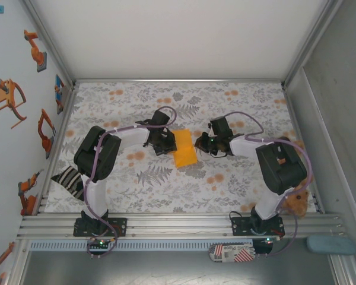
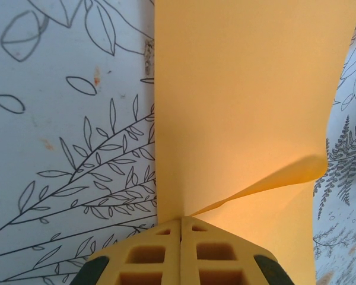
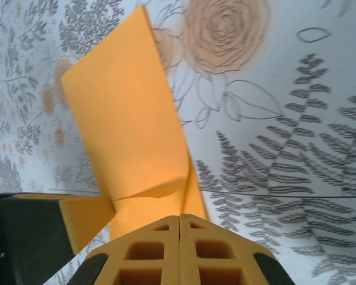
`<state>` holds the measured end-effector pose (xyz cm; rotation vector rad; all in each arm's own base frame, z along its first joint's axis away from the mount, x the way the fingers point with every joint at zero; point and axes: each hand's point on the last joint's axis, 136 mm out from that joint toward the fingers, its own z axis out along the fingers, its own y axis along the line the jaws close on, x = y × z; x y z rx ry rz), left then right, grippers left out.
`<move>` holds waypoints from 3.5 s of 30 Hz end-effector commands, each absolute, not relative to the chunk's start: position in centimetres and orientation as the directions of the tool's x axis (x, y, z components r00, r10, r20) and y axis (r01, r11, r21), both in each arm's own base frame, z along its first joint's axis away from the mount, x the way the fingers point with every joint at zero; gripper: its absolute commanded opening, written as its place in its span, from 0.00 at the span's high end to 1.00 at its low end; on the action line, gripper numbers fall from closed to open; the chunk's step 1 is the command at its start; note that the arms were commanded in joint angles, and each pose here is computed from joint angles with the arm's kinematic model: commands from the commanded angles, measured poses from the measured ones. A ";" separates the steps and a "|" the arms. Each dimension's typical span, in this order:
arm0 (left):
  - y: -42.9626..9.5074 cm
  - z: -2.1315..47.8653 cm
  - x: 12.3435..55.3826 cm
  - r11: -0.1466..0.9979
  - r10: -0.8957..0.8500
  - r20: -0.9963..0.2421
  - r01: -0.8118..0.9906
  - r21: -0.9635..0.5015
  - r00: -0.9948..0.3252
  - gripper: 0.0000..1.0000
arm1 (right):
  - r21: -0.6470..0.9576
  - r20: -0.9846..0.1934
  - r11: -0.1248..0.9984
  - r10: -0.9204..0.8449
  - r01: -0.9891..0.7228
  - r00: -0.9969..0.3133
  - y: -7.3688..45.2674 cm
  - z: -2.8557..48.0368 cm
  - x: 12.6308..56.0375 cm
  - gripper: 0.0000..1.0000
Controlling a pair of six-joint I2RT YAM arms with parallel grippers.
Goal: Fold a paper plane with a square sheet of paper (pick it up from the middle)
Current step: Fold the triangle a second time at the center of the table.
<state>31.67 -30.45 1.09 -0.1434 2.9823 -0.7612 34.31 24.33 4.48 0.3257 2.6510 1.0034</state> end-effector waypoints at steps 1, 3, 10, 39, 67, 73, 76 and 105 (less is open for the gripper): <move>-27.0 -4.0 29.4 0.947 -0.106 0.041 -0.113 -0.301 -0.994 0.98 | 0.692 -0.182 0.721 0.240 0.050 -0.954 26.6 5.2 33.9 1.00; -27.0 -4.0 29.4 0.947 -0.108 0.041 -0.116 -0.300 -0.993 0.98 | 0.690 -0.167 0.723 0.216 0.043 -0.962 27.6 4.7 33.9 1.00; -26.5 -4.4 29.0 0.952 -0.114 0.053 -0.124 -0.281 -0.992 0.98 | 0.647 -0.127 0.758 0.211 0.080 -0.969 27.8 2.3 34.4 1.00; -28.2 -3.3 30.6 0.942 -0.016 0.017 -0.021 -0.334 -1.000 0.96 | 0.724 -0.111 0.689 0.181 0.045 -0.977 29.2 4.2 33.2 1.00; -32.5 6.7 30.9 0.767 -0.070 -0.102 0.012 -0.642 -0.992 0.95 | 0.552 0.031 0.808 0.228 0.207 -0.973 25.9 -2.5 30.1 1.00; -33.7 5.8 28.9 0.767 -0.033 -0.073 0.021 -0.641 -0.997 0.98 | 0.540 0.049 0.810 0.243 0.230 -0.969 25.7 -2.7 29.9 1.00; -33.8 5.1 28.4 0.774 -0.030 -0.057 0.013 -0.633 -0.998 1.00 | 0.535 0.059 0.811 0.246 0.239 -0.968 25.7 -2.8 29.8 1.00; -33.9 1.2 26.4 0.818 0.010 0.008 0.004 -0.575 -1.000 1.00 | 0.488 0.102 0.828 0.261 0.277 -0.960 25.2 -3.7 29.3 1.00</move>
